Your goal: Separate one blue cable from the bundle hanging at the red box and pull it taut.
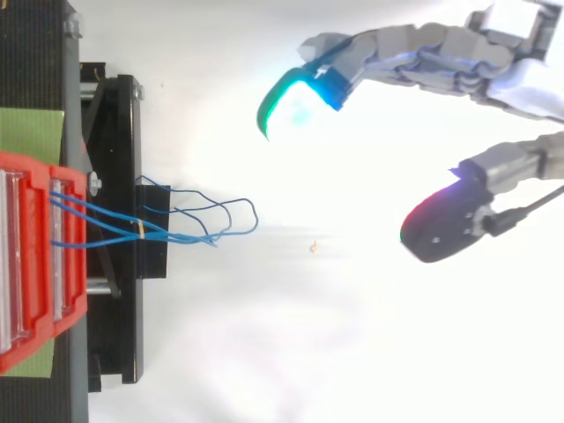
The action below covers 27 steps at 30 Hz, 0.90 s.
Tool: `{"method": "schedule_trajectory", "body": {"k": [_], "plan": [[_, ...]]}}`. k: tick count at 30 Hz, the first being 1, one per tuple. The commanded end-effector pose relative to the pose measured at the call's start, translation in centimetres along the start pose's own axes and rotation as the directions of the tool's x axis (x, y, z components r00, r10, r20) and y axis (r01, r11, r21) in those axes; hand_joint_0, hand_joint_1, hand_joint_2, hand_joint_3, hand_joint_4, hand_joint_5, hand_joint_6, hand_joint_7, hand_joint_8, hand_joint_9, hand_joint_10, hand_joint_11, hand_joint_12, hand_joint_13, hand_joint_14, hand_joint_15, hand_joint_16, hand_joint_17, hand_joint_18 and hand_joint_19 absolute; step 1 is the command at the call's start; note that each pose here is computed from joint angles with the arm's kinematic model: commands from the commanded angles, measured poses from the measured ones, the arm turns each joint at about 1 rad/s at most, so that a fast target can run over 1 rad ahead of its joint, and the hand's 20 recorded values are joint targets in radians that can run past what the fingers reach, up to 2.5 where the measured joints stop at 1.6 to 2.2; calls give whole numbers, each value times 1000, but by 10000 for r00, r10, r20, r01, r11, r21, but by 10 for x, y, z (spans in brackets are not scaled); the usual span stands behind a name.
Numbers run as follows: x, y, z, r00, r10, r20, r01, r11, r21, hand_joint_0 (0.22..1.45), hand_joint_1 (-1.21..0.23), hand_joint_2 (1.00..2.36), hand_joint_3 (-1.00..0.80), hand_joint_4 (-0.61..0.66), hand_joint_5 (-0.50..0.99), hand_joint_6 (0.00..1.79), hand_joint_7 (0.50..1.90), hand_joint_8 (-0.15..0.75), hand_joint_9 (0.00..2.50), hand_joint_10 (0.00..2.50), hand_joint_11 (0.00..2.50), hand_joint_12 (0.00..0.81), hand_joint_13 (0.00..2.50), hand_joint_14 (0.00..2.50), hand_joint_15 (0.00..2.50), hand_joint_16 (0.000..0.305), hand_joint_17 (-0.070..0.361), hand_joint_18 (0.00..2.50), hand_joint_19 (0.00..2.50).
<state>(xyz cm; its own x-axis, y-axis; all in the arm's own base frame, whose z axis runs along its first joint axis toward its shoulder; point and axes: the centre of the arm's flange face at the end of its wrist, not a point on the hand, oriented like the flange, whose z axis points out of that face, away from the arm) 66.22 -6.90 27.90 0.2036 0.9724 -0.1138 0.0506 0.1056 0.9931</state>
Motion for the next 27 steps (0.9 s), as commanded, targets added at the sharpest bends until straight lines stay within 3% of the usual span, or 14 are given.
{"method": "schedule_trajectory", "body": {"k": [1,3,9,12,17,22,27], "plan": [[5,-6,15,10000,5,6,-5,10000,10,541,-753,1000,-500,171,-276,502,770,241,43,0,0,296,55,0,0,30,68,0,0],[6,-6,22,10000,42,-18,-42,10000,-50,540,-753,1000,-500,173,-273,502,776,245,56,0,0,296,63,0,2,30,68,0,0],[11,-4,24,9999,-124,-12,124,9997,-223,540,-742,1000,-500,179,-270,502,784,249,74,0,0,295,75,0,10,30,68,0,0],[19,-31,37,9999,-47,-128,46,10000,-33,540,-735,1000,-500,182,-269,502,783,251,80,0,0,295,85,0,9,30,68,0,0],[27,-44,57,9994,148,-328,-149,9999,-34,538,-721,1000,-500,184,-267,502,789,255,93,0,0,295,88,0,13,30,67,0,0],[31,-49,67,9982,309,-507,-315,9994,-115,537,-710,1000,-500,190,-266,502,795,258,105,0,0,296,96,0,11,30,67,0,0],[32,-49,67,9980,308,-553,-315,9994,-118,536,-706,1000,-500,193,-264,502,795,258,108,0,0,296,103,1,9,30,67,0,0]]}}
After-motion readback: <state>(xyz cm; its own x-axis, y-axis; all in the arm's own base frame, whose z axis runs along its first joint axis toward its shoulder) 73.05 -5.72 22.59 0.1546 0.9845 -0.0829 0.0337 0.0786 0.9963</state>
